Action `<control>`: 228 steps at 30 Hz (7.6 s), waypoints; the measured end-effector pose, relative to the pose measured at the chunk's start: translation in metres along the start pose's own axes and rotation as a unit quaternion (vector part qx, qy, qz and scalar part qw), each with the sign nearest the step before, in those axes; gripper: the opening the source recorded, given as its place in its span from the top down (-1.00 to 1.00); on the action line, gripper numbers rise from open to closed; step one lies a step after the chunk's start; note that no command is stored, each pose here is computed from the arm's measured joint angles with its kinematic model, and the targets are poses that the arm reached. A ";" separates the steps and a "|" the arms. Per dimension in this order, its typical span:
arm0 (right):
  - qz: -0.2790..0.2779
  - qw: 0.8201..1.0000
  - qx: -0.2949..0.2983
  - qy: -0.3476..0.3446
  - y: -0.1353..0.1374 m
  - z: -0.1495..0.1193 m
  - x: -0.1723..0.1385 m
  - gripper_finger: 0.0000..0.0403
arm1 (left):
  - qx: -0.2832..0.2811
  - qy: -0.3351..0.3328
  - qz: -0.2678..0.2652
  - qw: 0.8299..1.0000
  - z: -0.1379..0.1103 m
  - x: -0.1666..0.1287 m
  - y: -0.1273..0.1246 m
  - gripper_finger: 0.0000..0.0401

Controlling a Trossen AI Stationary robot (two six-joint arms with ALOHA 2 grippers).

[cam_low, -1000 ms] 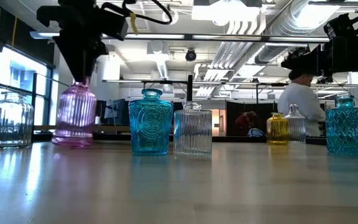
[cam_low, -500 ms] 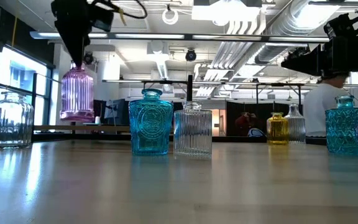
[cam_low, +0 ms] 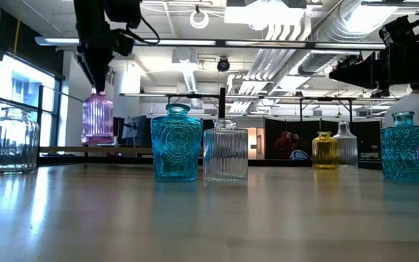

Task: Sort vases onto shelf
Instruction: Put the middle left purple flower vase on the shelf, then put the bottom left blue flower vase on the shelf

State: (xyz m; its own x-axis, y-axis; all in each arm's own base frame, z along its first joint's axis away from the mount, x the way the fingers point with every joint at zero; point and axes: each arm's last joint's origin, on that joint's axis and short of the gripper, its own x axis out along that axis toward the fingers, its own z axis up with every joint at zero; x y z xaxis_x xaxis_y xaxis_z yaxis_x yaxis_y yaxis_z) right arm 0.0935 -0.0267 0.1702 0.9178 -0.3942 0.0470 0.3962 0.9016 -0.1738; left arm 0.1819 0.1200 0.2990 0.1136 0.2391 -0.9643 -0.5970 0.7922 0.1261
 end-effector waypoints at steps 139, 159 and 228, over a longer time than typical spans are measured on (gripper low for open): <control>-0.002 1.000 0.005 -0.012 0.000 0.002 0.000 1.00 | 0.160 -0.679 -0.239 0.676 -0.111 0.066 -0.066 0.86; 0.146 0.972 0.107 -0.150 0.012 0.031 0.005 1.00 | 0.215 -0.660 -0.269 0.668 -0.132 0.062 -0.060 0.86; 0.190 0.981 0.017 0.029 0.080 0.045 0.108 1.00 | 0.233 0.061 -0.217 0.946 -0.235 -0.042 -0.210 0.31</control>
State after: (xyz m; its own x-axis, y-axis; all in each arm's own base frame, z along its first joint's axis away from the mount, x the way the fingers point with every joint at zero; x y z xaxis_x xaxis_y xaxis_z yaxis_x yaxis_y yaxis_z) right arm 0.2256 0.0111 0.2054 0.9968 -0.0379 -0.0707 0.0281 0.9905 -0.1349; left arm 0.1162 -0.1880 0.2584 0.1586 -0.2097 -0.9648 -0.0975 0.9691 -0.2266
